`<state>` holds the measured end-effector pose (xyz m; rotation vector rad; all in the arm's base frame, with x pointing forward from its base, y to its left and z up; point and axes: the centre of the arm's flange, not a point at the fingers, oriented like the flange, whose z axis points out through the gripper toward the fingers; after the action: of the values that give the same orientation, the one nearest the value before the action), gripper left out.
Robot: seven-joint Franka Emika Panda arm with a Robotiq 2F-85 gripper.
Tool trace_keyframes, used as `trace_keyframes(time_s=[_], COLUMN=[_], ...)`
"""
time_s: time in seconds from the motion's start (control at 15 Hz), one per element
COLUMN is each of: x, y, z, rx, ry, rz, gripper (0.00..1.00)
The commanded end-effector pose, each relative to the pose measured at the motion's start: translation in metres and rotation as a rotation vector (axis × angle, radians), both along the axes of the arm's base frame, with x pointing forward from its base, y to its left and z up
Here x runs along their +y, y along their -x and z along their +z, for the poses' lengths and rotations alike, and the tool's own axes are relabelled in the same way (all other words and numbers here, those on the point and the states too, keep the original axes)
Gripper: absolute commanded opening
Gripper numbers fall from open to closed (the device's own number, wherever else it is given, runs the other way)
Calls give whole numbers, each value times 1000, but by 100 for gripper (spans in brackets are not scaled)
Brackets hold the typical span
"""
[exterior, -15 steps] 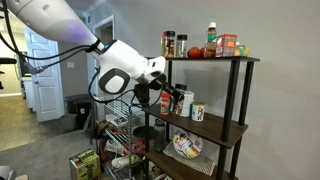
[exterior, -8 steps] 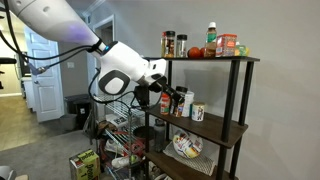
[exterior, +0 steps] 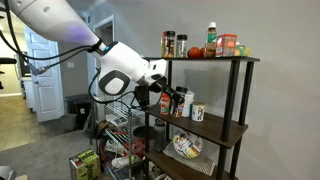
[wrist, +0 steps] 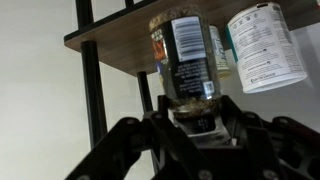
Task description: Move the spice jar from the top shelf to the second one
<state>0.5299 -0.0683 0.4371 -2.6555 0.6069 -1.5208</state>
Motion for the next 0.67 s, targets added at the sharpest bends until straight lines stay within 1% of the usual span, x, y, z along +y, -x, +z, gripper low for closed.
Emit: trace_keyframes(time_s=[0.0,0.07,0.13,0.2,0.4,0.6], x=[0,0,0,2,5,7], y=[0,0,-9,-18,-32,-43], z=[0,0,-2,-5,-13,-22], rx=[0,0,0,13,36,23], ry=[0,0,-4,-8,-35,-84], rz=[0,0,-11,-19,-42,-109], gripper=[54,54,29,29,29,29])
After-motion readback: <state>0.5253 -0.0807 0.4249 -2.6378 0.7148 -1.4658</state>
